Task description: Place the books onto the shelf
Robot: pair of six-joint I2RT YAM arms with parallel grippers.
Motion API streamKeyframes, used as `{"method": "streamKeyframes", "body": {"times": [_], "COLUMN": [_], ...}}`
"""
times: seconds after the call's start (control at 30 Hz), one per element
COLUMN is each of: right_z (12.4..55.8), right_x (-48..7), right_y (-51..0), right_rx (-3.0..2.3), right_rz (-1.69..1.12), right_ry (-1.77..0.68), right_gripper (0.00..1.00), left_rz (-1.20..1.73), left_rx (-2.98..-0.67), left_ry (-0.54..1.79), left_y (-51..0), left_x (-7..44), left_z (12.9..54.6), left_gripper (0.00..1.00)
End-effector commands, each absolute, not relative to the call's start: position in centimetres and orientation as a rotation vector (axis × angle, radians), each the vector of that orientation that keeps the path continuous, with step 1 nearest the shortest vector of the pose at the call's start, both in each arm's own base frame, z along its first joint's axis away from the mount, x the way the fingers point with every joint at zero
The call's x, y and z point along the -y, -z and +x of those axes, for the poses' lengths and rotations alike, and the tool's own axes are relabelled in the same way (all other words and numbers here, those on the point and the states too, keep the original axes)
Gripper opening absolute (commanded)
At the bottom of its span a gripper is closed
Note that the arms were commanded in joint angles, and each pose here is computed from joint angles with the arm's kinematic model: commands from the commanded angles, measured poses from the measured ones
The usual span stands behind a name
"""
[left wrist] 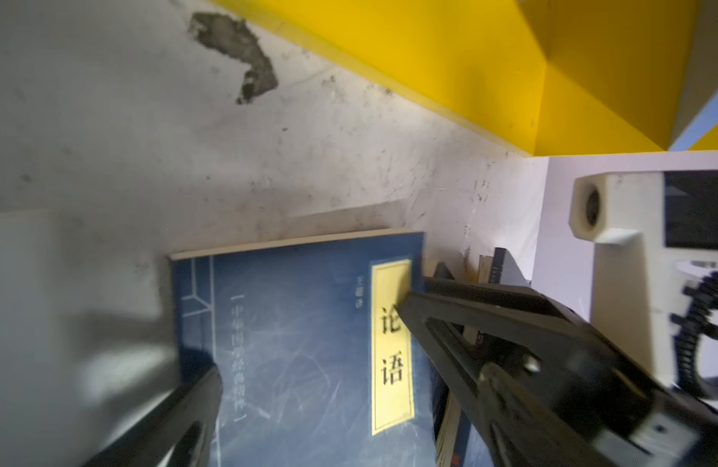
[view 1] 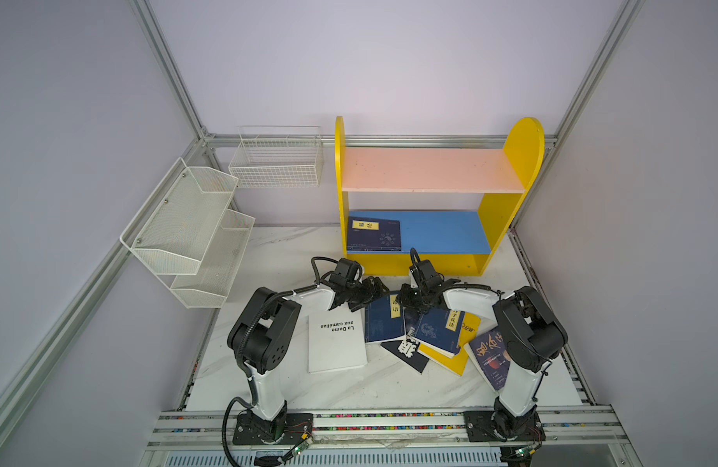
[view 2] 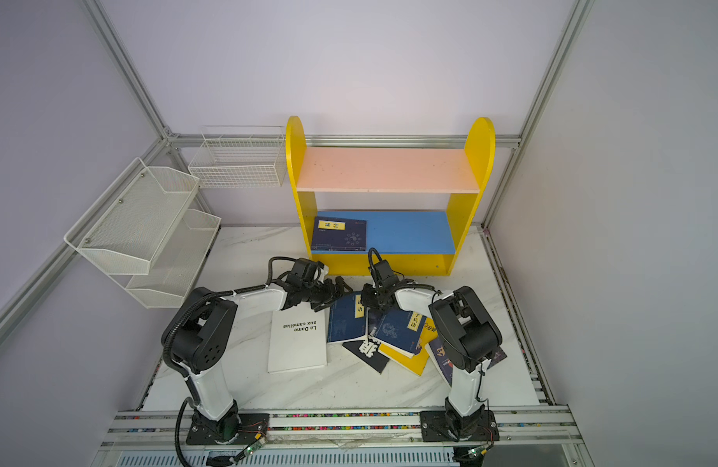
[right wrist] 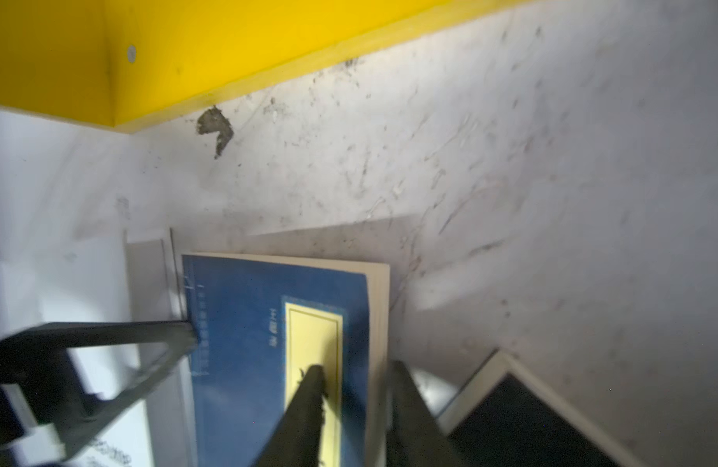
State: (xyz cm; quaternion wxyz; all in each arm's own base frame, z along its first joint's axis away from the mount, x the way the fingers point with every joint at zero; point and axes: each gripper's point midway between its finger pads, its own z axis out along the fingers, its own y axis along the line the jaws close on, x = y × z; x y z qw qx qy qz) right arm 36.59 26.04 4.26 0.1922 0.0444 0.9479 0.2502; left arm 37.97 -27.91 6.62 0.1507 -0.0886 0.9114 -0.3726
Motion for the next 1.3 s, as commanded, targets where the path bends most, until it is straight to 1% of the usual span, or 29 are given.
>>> {"method": "streamKeyframes", "body": {"times": [0.0,0.13,0.23,0.3,0.37,0.43,0.5,0.6,0.83,0.97,1.07,1.17,1.27], "right_z": [36.2,36.9,37.0,36.8,36.4,36.1,36.0,35.8,36.0,36.3,36.1,35.8,35.5], "right_x": [-26.1,-25.8,-26.3,-26.8,-27.1,-27.4,-27.6,-28.3,-29.7,-29.7,-29.5,-28.9,-28.1], "right_y": [-4.5,-3.3,-2.5,-2.0,-1.5,-1.1,-1.0,-1.4,-4.6,-7.0,-9.2,-11.7,-14.3], "right_rx": [-2.676,-2.705,-2.742,-2.757,-2.772,-2.776,-2.775,-2.763,-2.699,-2.65,-2.611,-2.564,-2.514], "right_rz": [0.097,0.072,0.034,0.007,-0.008,-0.007,-0.007,-0.013,-0.023,0.001,0.018,0.028,0.032], "right_ry": [-0.687,-0.595,-0.526,-0.497,-0.514,-0.538,-0.565,-0.634,-0.766,-0.794,-0.818,-0.833,-0.874], "right_gripper": [0.41,0.52,0.55,0.56,0.53,0.46,0.33,0.19,0.01,0.0,0.0,0.0,0.0], "left_rz": [-0.369,-0.379,-0.394,-0.412,-0.429,-0.432,-0.428,-0.416,-0.395,-0.378,-0.319,-0.204,-0.096], "left_rx": [-2.71,-2.708,-2.731,-2.738,-2.751,-2.773,-2.781,-2.763,-2.707,-2.636,-2.547,-2.449,-2.411], "left_ry": [0.941,0.909,0.875,0.833,0.797,0.773,0.747,0.759,0.843,0.934,1.035,1.151,1.224], "left_y": [-4.1,-4.1,-3.6,-3.4,-2.9,-2.4,-2.2,-2.4,-3.7,-6.3,-9.6,-13.2,-15.8], "left_x": [26.4,25.9,25.6,25.2,24.7,24.5,24.2,24.3,25.2,25.5,25.7,26.1,26.3], "left_z": [37.0,36.9,36.8,36.8,36.7,36.5,36.3,36.4,37.5,38.1,38.2,37.9,37.1], "left_gripper": [0.98,0.98,0.98,0.98,0.98,0.97,0.97,0.97,0.97,0.97,0.98,1.0,1.0]}}
